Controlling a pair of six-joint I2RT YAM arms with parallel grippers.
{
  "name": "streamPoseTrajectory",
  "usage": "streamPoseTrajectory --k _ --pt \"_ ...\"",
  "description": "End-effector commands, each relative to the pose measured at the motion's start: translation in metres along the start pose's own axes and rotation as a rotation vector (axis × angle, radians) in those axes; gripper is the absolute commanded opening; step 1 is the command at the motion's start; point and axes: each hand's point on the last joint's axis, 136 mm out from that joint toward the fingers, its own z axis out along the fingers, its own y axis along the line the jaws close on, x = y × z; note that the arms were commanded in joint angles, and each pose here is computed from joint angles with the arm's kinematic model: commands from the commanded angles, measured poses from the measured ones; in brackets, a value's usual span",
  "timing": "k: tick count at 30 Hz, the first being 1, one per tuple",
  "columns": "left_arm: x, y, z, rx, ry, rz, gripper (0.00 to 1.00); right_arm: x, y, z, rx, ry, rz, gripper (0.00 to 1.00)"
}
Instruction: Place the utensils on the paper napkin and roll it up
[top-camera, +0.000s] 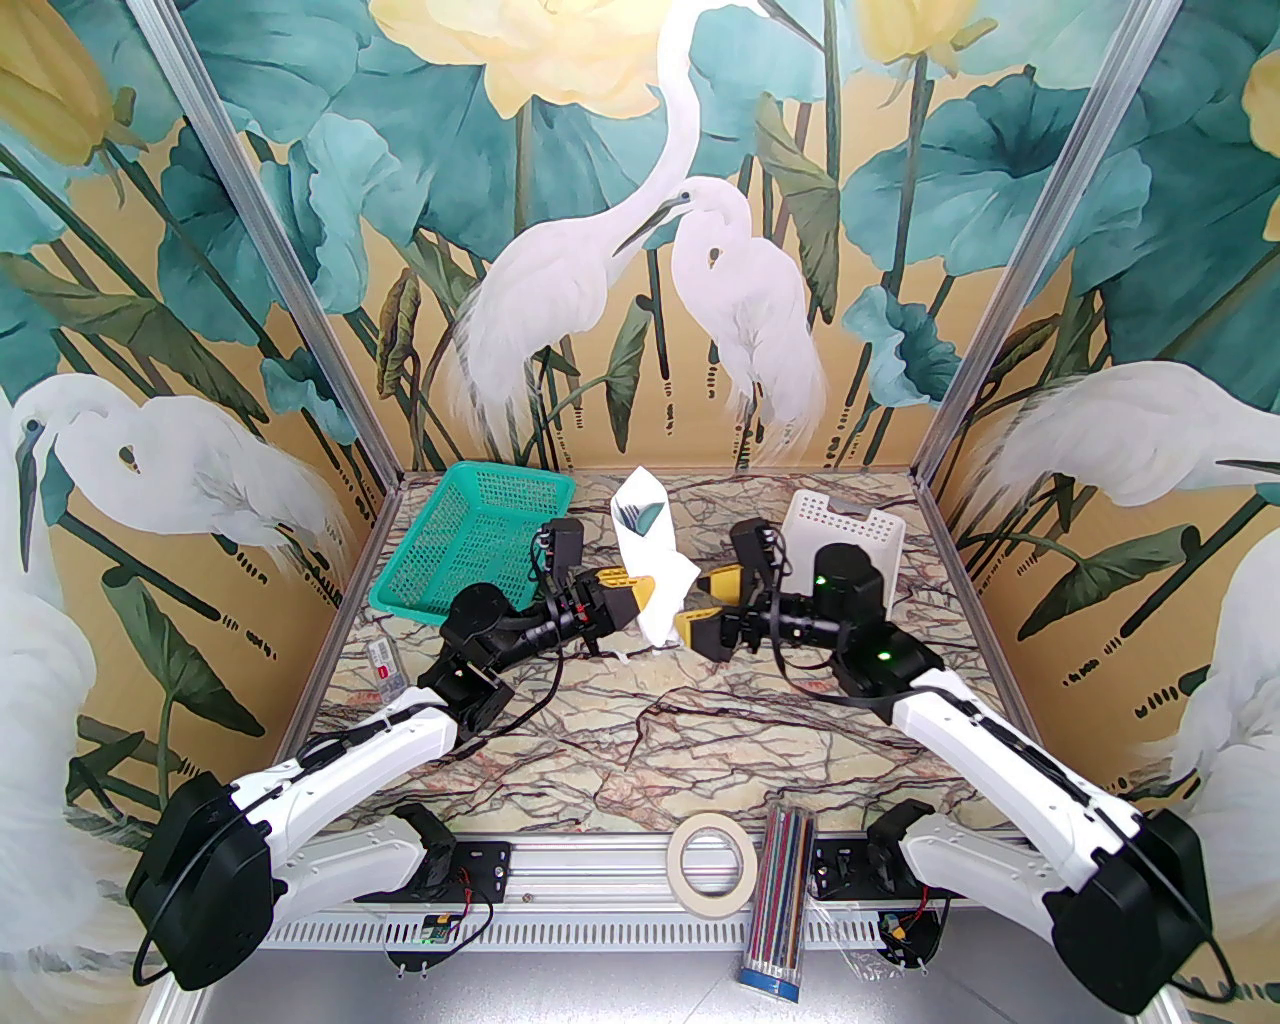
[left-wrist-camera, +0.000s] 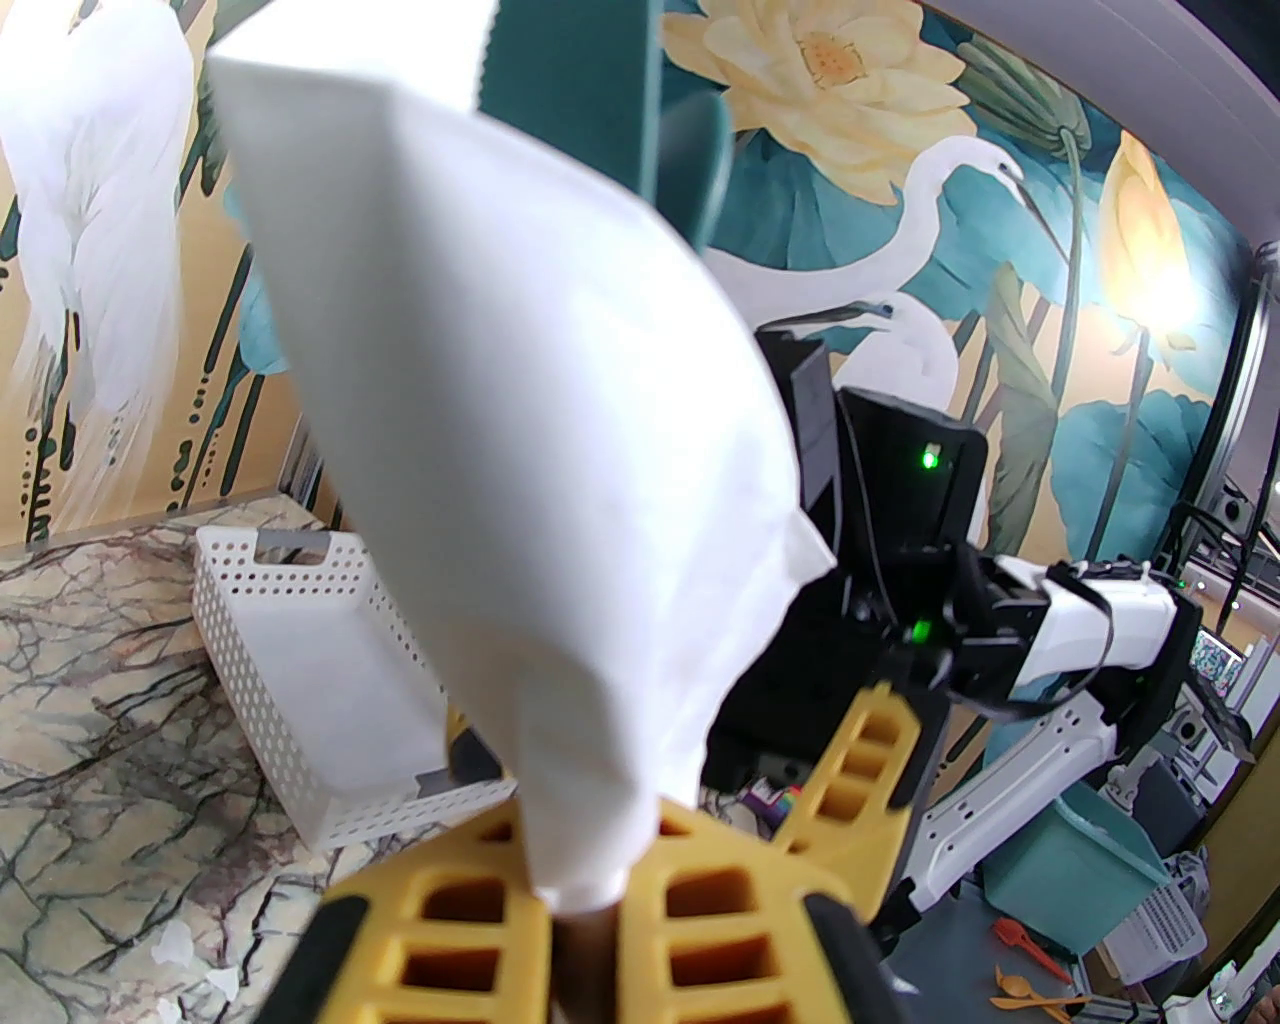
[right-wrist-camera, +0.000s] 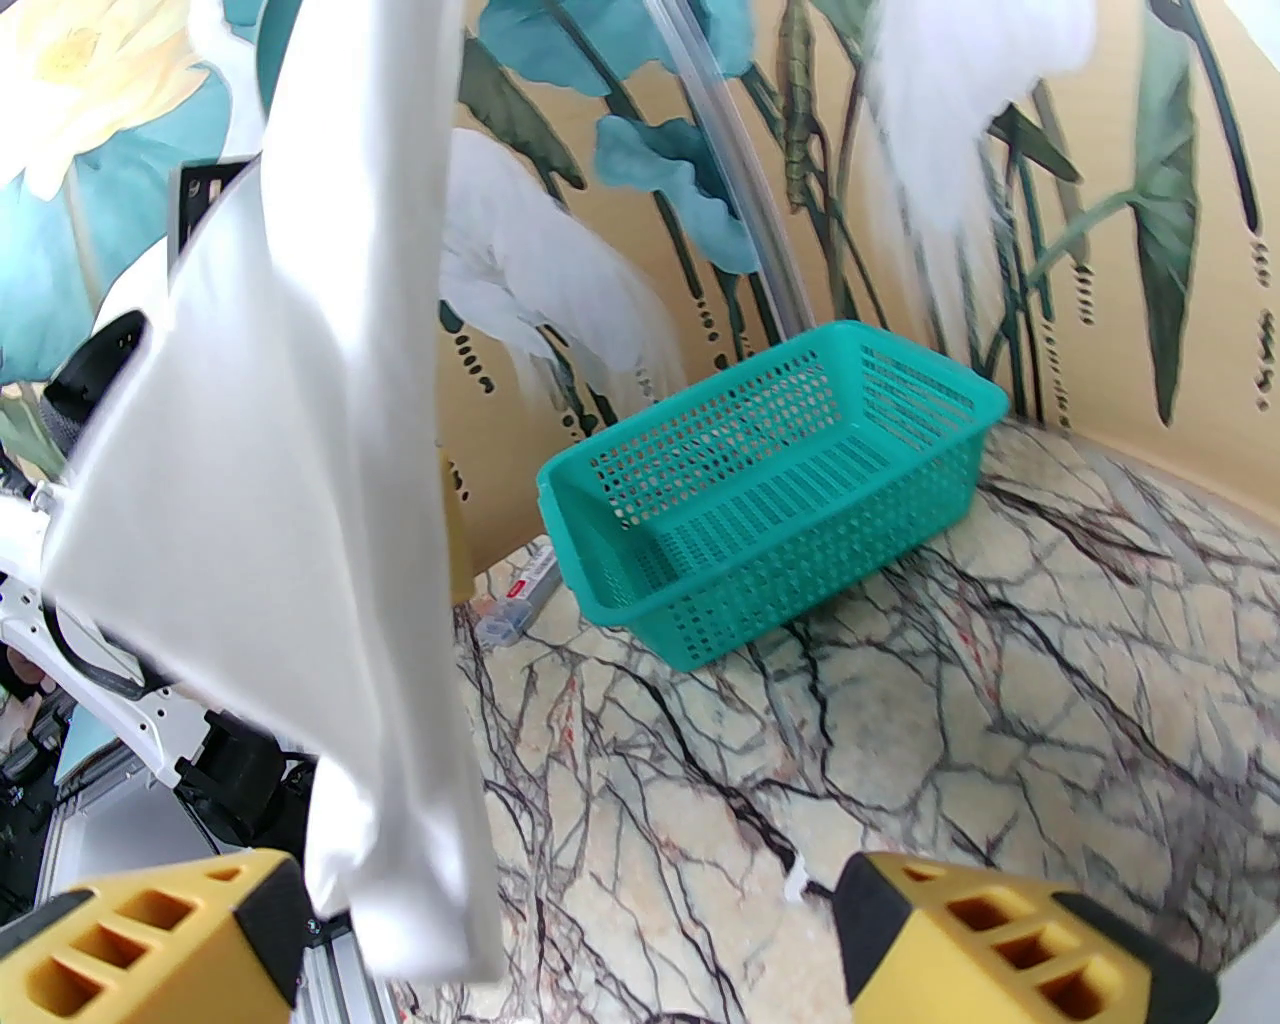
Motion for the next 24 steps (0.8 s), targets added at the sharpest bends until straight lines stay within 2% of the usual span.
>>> streamPoseTrajectory --k 1,7,9,17,18,24 --pt "-0.020 -0.011 0.000 0.024 -0.047 0.006 0.00 -0.023 0.007 0.008 0.005 -0.061 -0.054 0.88" --pt "-0.019 -0.003 -0.001 -0.023 -0.046 -0.004 0.00 -0.023 0.014 0.019 -0.001 -0.041 -0.063 0.78" --pt "-0.018 0.002 -0.001 -0.043 -0.041 -0.003 0.00 -0.024 0.016 0.019 -0.004 -0.038 -0.064 0.77" --pt "-0.013 0.006 -0.001 -0.069 -0.026 -0.003 0.00 -0.024 0.014 0.005 0.069 -0.010 -0.092 0.81" --pt "-0.013 0.006 -0.001 -0.068 -0.025 -0.004 0.00 -0.023 0.014 0.005 0.070 -0.014 -0.086 0.86" --pt "-0.014 0.007 0.001 -0.076 -0.031 -0.004 0.00 -0.020 0.014 0.019 0.066 0.006 -0.054 0.85"
